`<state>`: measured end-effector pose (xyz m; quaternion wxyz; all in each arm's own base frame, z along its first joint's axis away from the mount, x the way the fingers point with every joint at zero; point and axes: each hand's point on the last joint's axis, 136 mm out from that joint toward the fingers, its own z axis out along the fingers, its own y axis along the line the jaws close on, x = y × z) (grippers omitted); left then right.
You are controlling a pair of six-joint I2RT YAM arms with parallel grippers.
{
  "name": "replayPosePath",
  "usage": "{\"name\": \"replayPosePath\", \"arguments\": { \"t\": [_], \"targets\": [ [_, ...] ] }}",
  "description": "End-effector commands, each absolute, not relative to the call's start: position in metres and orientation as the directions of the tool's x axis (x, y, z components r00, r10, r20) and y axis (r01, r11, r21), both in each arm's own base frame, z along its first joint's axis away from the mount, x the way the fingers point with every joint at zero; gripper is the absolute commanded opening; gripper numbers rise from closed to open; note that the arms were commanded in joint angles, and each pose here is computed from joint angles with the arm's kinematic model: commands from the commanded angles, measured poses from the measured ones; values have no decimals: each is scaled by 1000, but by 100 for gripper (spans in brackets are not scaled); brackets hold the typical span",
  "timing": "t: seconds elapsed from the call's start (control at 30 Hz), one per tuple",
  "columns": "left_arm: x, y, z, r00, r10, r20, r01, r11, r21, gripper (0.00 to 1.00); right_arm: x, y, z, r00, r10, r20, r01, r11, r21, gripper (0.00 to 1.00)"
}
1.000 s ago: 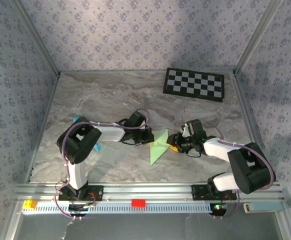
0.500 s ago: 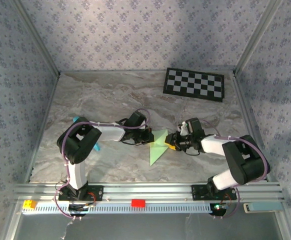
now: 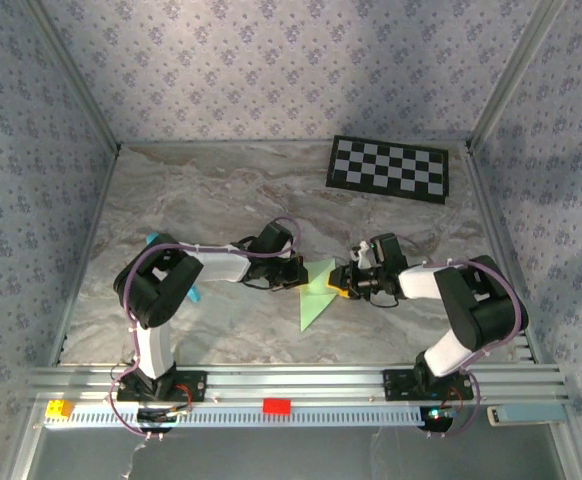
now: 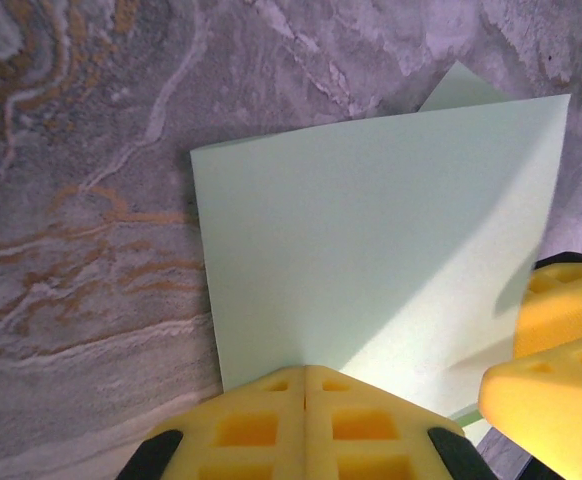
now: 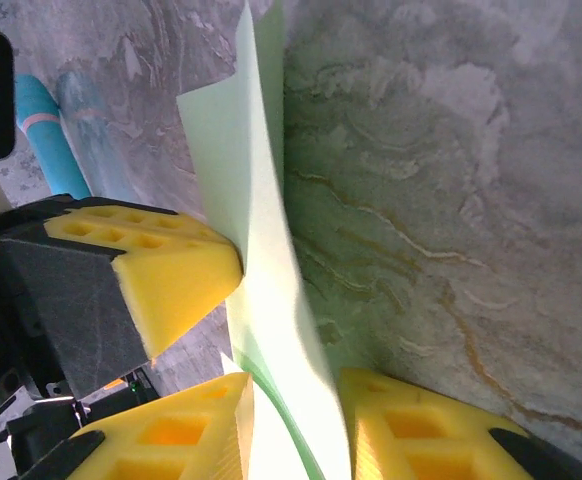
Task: Fold a paper plane with a square sheet of paper (pick it up from the middle)
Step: Fold the wing for the fifth time at the center of the table.
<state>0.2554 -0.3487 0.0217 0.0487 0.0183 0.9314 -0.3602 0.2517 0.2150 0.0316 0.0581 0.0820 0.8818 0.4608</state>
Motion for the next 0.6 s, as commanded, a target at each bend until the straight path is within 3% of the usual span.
{"name": "replayPosePath", "arguments": {
  "t": [0.0,0.57],
  "targets": [
    [250,-344,19,-996,21,-92,76,758,-648,1,258,216,37,-982,181,-55,54,547,836,29],
    [254,-345,27,-994,16,-108,84,746,-661,3,258,219,34,-988,148,-46,41,533,845,8]
  ]
}}
